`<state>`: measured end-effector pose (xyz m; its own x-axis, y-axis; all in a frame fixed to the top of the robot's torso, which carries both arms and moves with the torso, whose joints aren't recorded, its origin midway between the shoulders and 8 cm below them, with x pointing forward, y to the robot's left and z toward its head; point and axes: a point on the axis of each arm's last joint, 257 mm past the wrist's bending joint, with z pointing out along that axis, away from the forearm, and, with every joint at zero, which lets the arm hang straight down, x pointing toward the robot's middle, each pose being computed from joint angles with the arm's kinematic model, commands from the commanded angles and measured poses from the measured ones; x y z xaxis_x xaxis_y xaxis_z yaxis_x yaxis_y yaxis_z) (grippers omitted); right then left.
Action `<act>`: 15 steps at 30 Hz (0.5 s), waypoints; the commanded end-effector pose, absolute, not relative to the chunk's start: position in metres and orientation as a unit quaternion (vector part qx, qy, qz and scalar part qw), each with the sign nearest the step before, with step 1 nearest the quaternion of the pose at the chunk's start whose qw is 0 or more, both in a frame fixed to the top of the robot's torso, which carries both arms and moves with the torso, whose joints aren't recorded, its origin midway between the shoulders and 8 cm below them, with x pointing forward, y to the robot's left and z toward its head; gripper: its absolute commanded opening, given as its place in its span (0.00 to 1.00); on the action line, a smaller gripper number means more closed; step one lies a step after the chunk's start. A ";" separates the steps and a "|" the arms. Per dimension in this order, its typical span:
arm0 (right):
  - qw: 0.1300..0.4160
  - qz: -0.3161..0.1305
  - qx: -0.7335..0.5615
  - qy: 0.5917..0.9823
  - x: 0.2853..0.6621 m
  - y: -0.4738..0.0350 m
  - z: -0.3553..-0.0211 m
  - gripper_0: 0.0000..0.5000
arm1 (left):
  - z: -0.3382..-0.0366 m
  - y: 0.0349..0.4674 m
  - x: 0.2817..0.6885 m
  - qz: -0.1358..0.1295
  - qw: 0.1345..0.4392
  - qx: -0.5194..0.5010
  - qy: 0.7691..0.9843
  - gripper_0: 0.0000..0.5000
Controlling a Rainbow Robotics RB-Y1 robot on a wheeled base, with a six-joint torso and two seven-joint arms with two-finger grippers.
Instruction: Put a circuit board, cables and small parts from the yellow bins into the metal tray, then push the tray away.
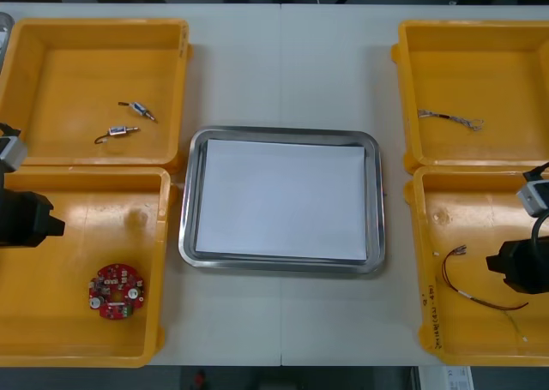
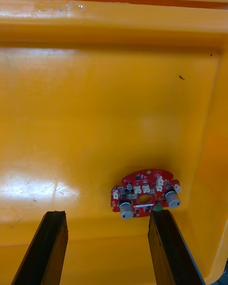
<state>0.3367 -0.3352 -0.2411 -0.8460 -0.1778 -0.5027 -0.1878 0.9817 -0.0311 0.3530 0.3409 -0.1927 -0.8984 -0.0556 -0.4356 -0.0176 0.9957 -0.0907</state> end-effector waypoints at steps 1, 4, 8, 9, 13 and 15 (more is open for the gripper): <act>0.255 -0.018 -0.179 0.950 0.324 -0.335 -0.250 1.00 | -0.209 0.323 0.343 -0.054 0.228 -0.027 0.972 1.00; 0.247 -0.027 -0.217 0.944 0.320 -0.335 -0.254 1.00 | -0.218 0.318 0.339 -0.060 0.226 -0.031 0.972 1.00; 0.240 -0.038 -0.271 0.932 0.318 -0.329 -0.259 1.00 | -0.231 0.312 0.332 -0.066 0.226 -0.032 0.971 1.00; 0.240 -0.039 -0.277 0.929 0.318 -0.328 -0.260 1.00 | -0.233 0.311 0.332 -0.067 0.226 -0.033 0.971 1.00; 0.243 -0.052 -0.305 0.919 0.322 -0.325 -0.269 1.00 | -0.247 0.305 0.326 -0.073 0.227 -0.035 0.970 1.00; 0.243 -0.057 -0.310 0.917 0.325 -0.326 -0.274 1.00 | -0.252 0.303 0.324 -0.075 0.226 -0.036 0.971 1.00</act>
<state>0.3343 -0.3231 -0.2618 -0.7072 -0.5364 -0.4605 -0.4940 0.8409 -0.2209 0.3367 0.3163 -0.2404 -0.8928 -0.0572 -0.4467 -0.0012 0.9922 -0.1246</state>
